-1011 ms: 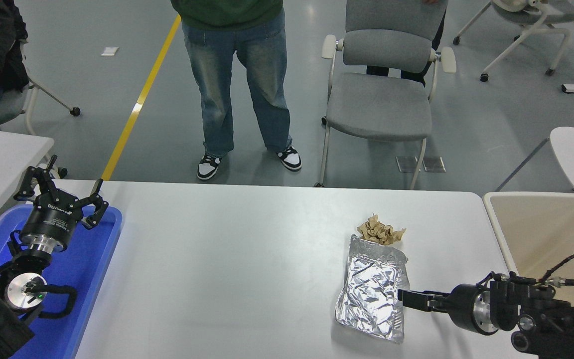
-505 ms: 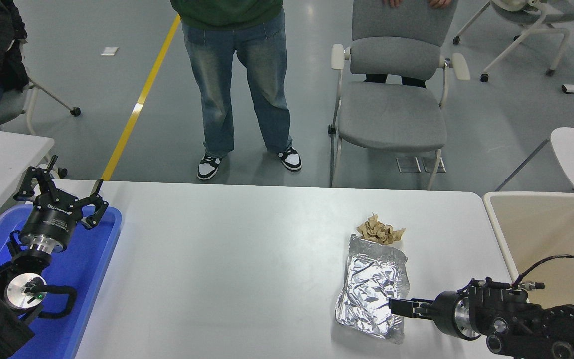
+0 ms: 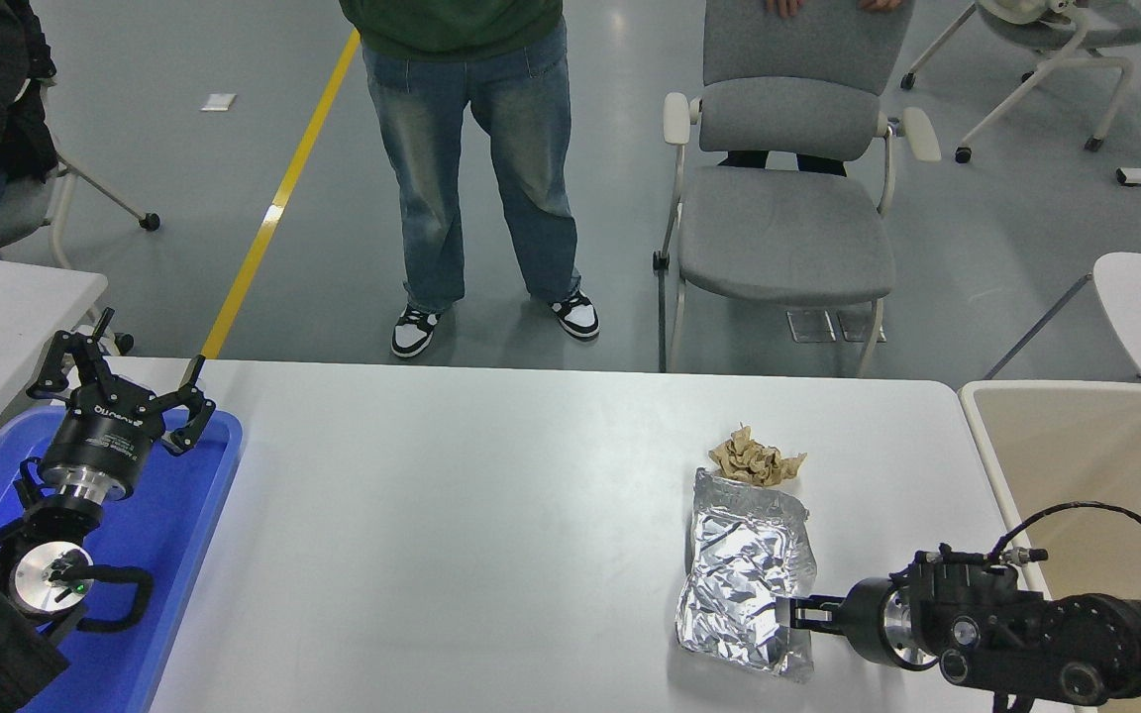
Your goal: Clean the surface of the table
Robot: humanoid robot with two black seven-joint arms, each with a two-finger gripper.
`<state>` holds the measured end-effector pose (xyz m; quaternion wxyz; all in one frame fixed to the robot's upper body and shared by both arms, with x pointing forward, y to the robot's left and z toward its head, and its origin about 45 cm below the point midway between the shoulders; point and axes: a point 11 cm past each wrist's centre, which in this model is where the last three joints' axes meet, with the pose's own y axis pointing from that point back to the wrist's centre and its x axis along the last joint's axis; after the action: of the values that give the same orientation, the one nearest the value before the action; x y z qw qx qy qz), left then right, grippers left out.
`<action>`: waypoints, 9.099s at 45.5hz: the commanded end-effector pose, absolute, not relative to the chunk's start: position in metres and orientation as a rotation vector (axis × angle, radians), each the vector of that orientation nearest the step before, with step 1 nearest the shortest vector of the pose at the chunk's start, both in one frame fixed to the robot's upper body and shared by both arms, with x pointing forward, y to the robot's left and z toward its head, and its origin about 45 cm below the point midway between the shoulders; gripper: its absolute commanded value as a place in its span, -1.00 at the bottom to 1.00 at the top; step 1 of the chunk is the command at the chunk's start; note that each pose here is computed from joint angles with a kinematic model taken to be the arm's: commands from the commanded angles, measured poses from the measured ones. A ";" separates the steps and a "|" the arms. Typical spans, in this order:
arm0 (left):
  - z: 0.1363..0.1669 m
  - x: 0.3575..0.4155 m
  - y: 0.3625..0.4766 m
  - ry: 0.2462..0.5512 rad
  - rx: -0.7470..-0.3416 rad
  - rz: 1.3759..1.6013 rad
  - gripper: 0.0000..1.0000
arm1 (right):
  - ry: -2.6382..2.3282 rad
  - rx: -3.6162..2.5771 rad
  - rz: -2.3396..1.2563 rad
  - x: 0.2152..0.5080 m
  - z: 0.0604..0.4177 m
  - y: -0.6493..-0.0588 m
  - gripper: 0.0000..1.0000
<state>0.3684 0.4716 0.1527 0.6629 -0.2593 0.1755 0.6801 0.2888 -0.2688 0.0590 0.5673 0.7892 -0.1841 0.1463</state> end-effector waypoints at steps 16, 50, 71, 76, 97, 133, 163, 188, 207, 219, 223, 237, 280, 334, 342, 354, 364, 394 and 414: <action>0.1527 0.3684 0.472 0.397 -0.586 1.537 1.00 | -0.542 1.870 0.283 0.309 0.130 -0.307 -1.00; 0.1527 0.3684 0.472 0.397 -0.586 1.537 1.00 | -0.691 1.834 0.286 0.313 0.317 -0.421 -1.00; 0.1527 0.3684 0.472 0.397 -0.586 1.537 1.00 | -0.727 1.808 0.273 0.310 0.323 -0.435 -1.00; 0.1527 0.3684 0.472 0.397 -0.586 1.537 1.00 | -0.795 1.758 0.275 0.315 0.321 -0.450 -1.00; 0.1527 0.3684 0.472 0.397 -0.586 1.537 1.00 | -1.350 1.481 0.041 0.319 0.239 -0.524 -1.00; 0.1527 0.3684 0.472 0.397 -0.586 1.537 1.00 | -1.713 0.960 -0.112 0.311 0.108 -0.573 -1.00; 0.1527 0.3684 0.472 0.397 -0.586 1.537 1.00 | -1.751 0.946 -0.139 0.313 0.082 -0.551 -1.00; 0.1527 0.3684 0.472 0.397 -0.586 1.537 1.00 | -1.937 1.029 -0.236 0.337 0.128 -0.563 1.00; 0.1527 0.3684 0.472 0.397 -0.586 1.537 1.00 | -1.980 1.419 -0.367 0.361 0.175 -0.500 1.00; 0.1527 0.3684 0.472 0.397 -0.586 1.537 1.00 | -2.027 1.702 -0.514 0.392 0.187 -0.418 0.99; 0.1527 0.3684 0.472 0.397 -0.586 1.537 1.00 | -2.042 1.766 -0.607 0.400 0.183 -0.394 0.98; 0.1527 0.3684 0.472 0.397 -0.586 1.537 1.00 | -2.171 1.980 -0.943 0.413 0.166 -0.312 0.96; 0.1527 0.3684 0.472 0.397 -0.586 1.537 1.00 | -2.285 1.990 -1.046 0.401 0.123 -0.280 0.98; 0.1527 0.3684 0.472 0.397 -0.586 1.537 1.00 | -0.970 2.021 0.558 0.404 0.160 -0.241 0.92; 0.1527 0.3684 0.472 0.397 -0.586 1.537 1.00 | -0.749 1.949 0.697 0.395 0.133 -0.230 0.92; 0.1527 0.3684 0.472 0.397 -0.586 1.537 1.00 | -0.575 1.813 0.879 0.404 0.118 -0.235 0.92; 0.1527 0.3684 0.472 0.397 -0.586 1.537 1.00 | -0.528 1.767 0.988 0.419 0.121 -0.216 0.92; 0.1527 0.3684 0.472 0.397 -0.586 1.537 1.00 | -0.196 1.649 1.281 0.418 0.102 -0.197 0.92; 0.1527 0.3684 0.472 0.397 -0.586 1.537 1.00 | -0.228 1.565 1.234 0.415 0.077 -0.239 0.92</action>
<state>0.3684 0.4716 0.1527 0.6629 -0.2593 0.1755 0.6801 0.4209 -0.2264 0.0887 0.5279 0.6635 -0.1030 0.5201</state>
